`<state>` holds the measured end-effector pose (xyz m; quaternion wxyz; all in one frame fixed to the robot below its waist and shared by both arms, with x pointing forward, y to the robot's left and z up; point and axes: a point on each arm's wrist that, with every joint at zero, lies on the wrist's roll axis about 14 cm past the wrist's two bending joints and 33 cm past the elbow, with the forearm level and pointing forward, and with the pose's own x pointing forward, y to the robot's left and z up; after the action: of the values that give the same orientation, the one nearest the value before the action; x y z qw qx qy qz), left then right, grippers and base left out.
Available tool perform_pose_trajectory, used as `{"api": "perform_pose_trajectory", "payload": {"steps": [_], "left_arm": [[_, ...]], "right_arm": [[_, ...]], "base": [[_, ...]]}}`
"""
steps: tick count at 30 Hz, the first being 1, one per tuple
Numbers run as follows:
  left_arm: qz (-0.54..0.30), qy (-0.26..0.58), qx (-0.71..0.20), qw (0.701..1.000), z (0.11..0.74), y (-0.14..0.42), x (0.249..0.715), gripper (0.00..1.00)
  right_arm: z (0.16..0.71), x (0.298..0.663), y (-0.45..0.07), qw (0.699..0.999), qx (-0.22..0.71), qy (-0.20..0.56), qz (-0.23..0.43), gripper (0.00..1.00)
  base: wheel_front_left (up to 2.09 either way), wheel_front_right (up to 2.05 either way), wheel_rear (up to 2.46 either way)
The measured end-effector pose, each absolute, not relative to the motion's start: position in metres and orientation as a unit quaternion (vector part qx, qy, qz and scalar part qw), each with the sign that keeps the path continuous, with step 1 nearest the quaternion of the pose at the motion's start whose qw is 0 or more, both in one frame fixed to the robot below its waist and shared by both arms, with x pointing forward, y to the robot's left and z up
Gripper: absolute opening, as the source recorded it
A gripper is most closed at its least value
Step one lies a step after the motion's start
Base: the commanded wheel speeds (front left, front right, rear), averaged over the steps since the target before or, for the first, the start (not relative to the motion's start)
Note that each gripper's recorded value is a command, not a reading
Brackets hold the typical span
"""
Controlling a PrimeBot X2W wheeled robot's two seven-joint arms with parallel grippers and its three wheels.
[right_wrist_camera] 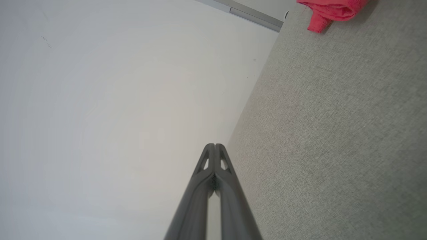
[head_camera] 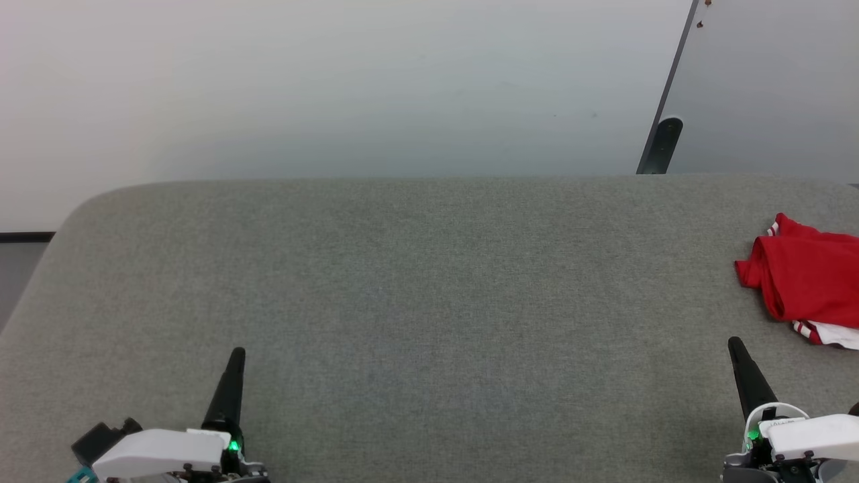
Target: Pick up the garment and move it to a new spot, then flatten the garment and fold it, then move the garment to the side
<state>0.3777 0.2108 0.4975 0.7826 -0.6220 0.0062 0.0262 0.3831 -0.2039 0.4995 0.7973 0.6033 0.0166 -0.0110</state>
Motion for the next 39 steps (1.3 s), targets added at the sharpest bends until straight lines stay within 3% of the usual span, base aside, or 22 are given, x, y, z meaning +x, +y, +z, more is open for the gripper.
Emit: {"api": "perform_pose_trajectory", "payload": {"steps": [30,39], "left_arm": [[0.005,0.005,-0.702,0.712,0.503,0.2,0.387,0.0],[0.004,0.005,-0.709,0.705,0.504,0.199,0.388,0.0]], "right_arm": [[0.502,0.386,-0.201,0.713,0.701,0.005,-0.007,0.0],[0.506,0.389,-0.201,0.707,0.707,0.002,-0.002,0.0]], "base": [[0.0,0.0,0.0],[0.0,0.0,0.0]]}}
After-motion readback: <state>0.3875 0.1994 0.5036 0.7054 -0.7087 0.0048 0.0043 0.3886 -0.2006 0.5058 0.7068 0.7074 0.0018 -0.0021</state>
